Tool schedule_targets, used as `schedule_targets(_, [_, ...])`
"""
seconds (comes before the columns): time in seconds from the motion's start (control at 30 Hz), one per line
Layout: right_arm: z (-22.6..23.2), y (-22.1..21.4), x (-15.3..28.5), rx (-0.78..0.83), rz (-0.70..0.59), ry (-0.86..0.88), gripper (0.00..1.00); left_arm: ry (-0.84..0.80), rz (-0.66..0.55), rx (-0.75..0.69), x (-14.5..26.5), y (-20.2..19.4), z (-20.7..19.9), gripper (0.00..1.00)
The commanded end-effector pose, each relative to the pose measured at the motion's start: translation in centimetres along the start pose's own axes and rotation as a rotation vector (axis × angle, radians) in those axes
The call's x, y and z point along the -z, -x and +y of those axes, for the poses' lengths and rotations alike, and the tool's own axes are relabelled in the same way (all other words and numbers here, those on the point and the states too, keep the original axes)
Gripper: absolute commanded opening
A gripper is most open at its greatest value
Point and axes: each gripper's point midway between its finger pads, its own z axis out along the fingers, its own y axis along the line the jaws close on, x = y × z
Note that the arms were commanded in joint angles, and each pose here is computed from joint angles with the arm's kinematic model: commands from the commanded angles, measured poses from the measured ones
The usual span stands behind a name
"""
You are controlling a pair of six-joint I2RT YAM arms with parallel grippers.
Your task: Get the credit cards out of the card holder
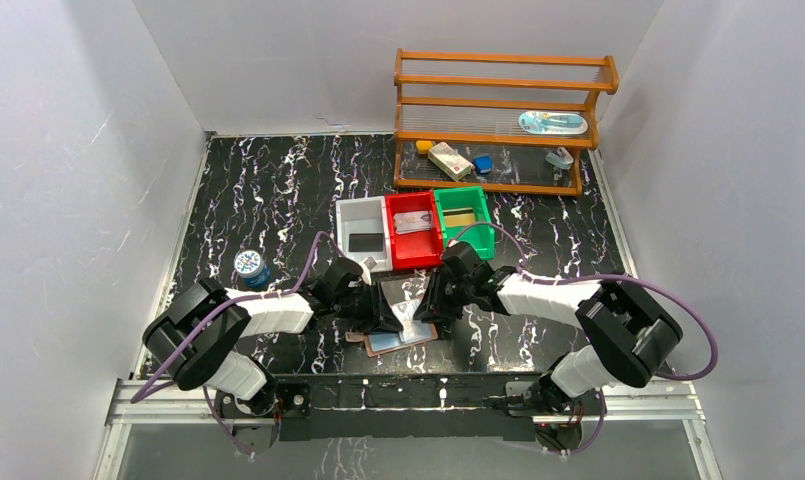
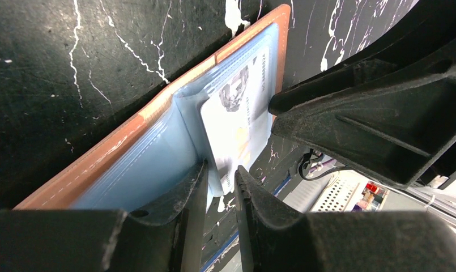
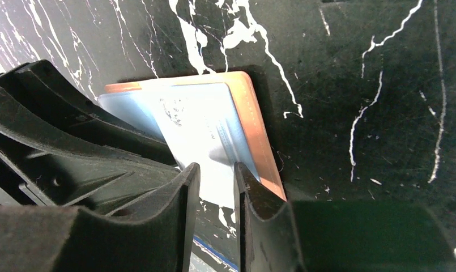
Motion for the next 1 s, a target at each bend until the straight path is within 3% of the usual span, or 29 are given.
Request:
schedule_targets(0.0, [0.9, -0.1, -0.4, 0.019, 0.018, 0.033, 0.36, -0.004, 0.001, -0.02, 0.1, 0.2, -0.6, 0.24])
schedule_targets(0.4, [0.3, -1.6, -0.4, -0.036, 0.055, 0.076, 0.3, -0.035, -0.03, 0.01, -0.5, 1.1, -1.4, 0.21])
schedule_targets(0.67, [-0.2, -1.6, -0.5, -0.041, 0.05, 0.05, 0.3, -0.016, -0.024, 0.004, -0.4, 1.3, -1.6, 0.07])
schedule_targets(0.73, [-0.5, -1.4, -0.6, -0.044, 0.043, 0.034, 0.3, 0.005, -0.029, -0.001, -0.1, 1.2, -1.2, 0.08])
schedule_targets(0.83, [-0.7, -1.3, -0.6, -0.045, 0.035, 0.022, 0.3, 0.025, -0.027, -0.013, 0.4, 0.9, -0.9, 0.18])
schedule_targets(0.97, [-0.9, -1.3, -0.7, -0.048, 0.035, 0.012, 0.3, 0.008, -0.035, -0.023, 0.9, 0.8, -1.1, 0.19])
